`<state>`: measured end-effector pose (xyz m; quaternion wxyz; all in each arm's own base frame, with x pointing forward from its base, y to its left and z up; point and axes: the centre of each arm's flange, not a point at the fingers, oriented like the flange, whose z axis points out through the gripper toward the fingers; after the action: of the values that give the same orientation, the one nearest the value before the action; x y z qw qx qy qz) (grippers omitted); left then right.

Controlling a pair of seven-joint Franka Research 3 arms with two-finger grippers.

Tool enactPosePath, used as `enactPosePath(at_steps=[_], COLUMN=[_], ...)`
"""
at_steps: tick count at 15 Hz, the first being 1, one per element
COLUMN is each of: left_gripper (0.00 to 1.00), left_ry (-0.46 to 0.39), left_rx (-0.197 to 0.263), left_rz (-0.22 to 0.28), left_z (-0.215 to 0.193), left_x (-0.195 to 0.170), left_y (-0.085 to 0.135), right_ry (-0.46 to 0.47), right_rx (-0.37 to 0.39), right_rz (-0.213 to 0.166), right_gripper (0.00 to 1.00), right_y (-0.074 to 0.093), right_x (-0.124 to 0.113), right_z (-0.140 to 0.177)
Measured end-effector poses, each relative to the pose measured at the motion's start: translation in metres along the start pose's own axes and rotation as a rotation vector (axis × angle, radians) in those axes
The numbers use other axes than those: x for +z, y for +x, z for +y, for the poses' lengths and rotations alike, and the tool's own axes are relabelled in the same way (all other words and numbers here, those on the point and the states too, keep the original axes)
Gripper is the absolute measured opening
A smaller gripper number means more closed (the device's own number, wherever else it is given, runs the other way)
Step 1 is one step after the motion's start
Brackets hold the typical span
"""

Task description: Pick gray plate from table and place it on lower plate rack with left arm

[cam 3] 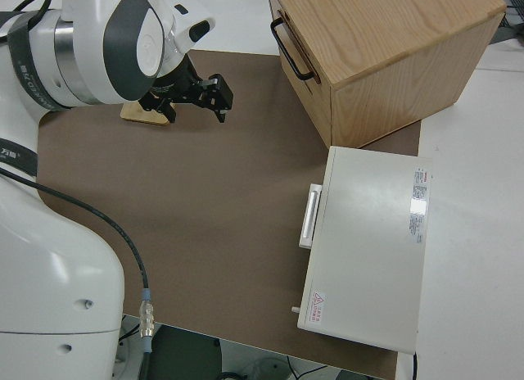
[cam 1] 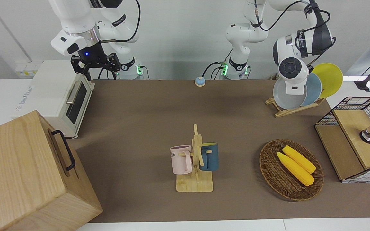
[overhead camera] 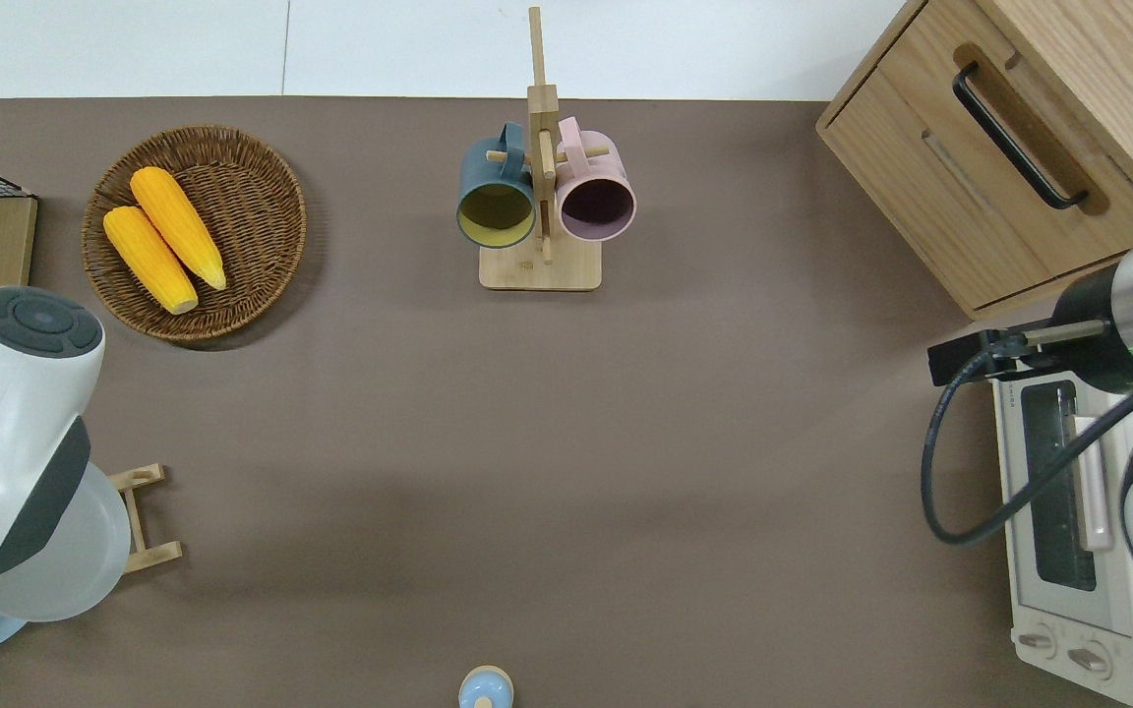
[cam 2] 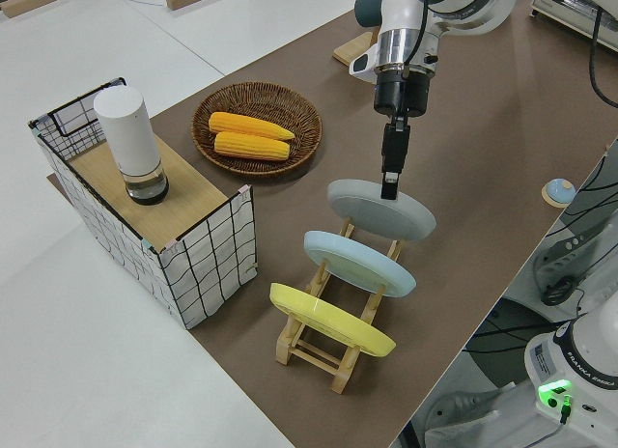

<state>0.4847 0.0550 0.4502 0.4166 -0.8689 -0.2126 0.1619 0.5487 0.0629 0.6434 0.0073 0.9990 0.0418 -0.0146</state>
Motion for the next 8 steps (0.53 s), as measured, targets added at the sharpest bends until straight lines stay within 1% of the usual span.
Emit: enactPosePath(at_steps=[2, 4, 8], left_gripper=[0.0, 0.0, 0.0], left_ry=[0.006, 0.011, 0.038], left_rx=[-0.009, -0.031, -0.051], left_rz=[0.006, 0.013, 0.017], left_z=[0.002, 0.006, 0.022], left_x=[-0.003, -0.006, -0.012], left_y=[-0.002, -0.004, -0.012], right_ry=[0.0, 0.0, 0.0], right_rx=[0.0, 0.0, 0.0], right_rz=[0.0, 0.0, 0.0], right_gripper=[0.99, 0.99, 0.99], right_y=[0.0, 0.0, 0.0], right_x=[0.0, 0.0, 0.0], right_z=[0.0, 0.0, 0.0])
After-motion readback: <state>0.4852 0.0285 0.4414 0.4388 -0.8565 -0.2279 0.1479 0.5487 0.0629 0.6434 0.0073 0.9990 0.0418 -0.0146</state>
